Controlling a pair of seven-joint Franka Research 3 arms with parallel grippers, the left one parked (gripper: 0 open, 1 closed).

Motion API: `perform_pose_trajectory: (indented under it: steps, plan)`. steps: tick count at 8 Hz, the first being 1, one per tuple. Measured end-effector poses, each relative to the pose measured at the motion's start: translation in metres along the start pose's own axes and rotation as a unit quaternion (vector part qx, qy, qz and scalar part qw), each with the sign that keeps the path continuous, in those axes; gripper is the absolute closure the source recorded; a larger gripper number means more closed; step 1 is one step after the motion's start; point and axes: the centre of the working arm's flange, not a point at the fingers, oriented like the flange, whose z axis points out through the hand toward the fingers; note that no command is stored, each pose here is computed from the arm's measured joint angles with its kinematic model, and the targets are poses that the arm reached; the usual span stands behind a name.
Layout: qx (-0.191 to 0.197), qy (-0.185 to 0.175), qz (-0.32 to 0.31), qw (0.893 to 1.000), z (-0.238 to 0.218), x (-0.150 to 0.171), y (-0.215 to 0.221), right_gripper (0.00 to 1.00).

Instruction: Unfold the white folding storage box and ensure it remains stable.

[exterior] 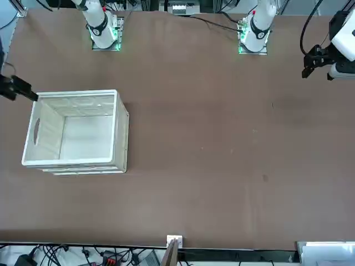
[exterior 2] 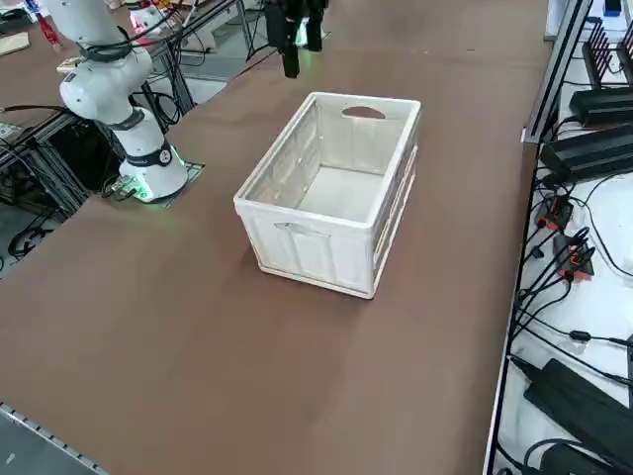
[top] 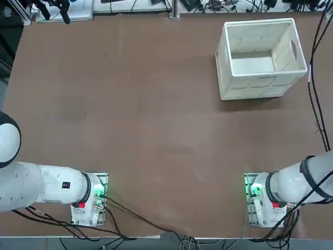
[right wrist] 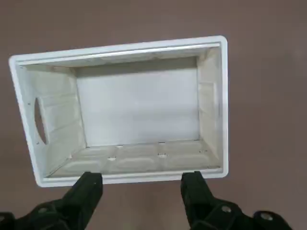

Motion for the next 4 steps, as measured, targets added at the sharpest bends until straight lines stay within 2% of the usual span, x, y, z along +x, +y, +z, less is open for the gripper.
perform_pose_trajectory:
  steps: [2,4]
  plan:
    - [0.005,0.015,0.000,1.000,-0.024,-0.023,-0.006,0.00]
    - [-0.001,0.008,-0.010,1.000,-0.022,-0.038,-0.015,0.00]
